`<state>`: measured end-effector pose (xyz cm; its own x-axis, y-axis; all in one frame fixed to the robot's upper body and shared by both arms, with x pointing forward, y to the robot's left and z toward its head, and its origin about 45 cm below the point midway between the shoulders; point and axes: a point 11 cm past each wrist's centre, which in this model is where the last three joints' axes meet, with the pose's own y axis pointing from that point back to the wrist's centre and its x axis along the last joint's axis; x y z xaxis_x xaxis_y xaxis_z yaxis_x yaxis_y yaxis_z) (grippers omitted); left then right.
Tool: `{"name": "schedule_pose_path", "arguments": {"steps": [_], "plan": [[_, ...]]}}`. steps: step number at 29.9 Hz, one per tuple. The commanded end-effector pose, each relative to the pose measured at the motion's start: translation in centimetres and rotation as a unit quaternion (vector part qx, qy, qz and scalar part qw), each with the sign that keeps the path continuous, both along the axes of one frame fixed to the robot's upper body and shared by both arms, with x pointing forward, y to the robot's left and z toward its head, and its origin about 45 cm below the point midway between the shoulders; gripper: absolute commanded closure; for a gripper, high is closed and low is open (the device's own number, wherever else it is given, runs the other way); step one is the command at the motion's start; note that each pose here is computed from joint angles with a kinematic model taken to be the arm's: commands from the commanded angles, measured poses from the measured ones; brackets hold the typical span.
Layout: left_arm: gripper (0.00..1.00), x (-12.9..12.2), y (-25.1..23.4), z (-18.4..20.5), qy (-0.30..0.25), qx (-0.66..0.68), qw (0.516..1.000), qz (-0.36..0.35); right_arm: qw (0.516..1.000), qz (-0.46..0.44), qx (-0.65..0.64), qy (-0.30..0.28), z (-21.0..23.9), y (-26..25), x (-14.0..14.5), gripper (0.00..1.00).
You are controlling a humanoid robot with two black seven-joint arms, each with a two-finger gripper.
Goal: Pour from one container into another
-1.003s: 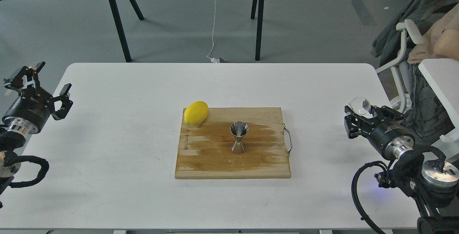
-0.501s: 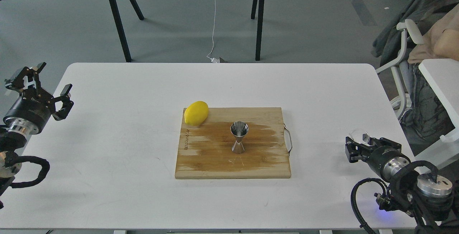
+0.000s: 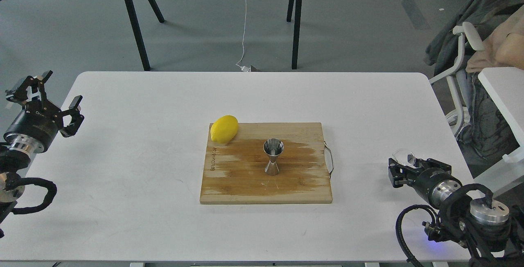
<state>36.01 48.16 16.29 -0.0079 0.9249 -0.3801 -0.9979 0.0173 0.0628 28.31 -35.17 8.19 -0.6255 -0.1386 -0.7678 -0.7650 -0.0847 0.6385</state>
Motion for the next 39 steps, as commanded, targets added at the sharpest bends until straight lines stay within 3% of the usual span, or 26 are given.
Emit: {"name": "schedule_pose_path", "arguments": {"steps": [1,12,21,27,33,39], "plan": [[0.13,0.0,0.0,0.0,0.0,0.0,1.0,0.0,1.0,-0.003,0.0,0.007,-0.6,-0.3,-0.2,0.54],[0.13,0.0,-0.1,-0.2,0.001,-0.001,1.0,-0.001,1.0,-0.003,0.0,0.008,-0.6,-0.2,-0.3,0.43],[0.13,-0.1,0.0,-0.1,0.001,0.0,1.0,0.0,1.0,-0.002,0.0,0.008,-0.6,-0.2,-0.3,0.25],[0.13,0.0,-0.1,-0.1,0.001,-0.001,1.0,0.0,1.0,0.002,0.002,0.004,-0.3,0.1,-0.1,0.07],[0.13,-0.1,-0.1,-0.2,0.002,-0.001,1.0,-0.001,1.0,0.02,-0.004,-0.021,1.5,0.7,0.4,0.05],[0.13,-0.1,-0.1,-0.2,0.002,0.0,1.0,-0.001,0.994,0.066,-0.038,-0.08,6.1,0.0,1.6,0.04]]}}
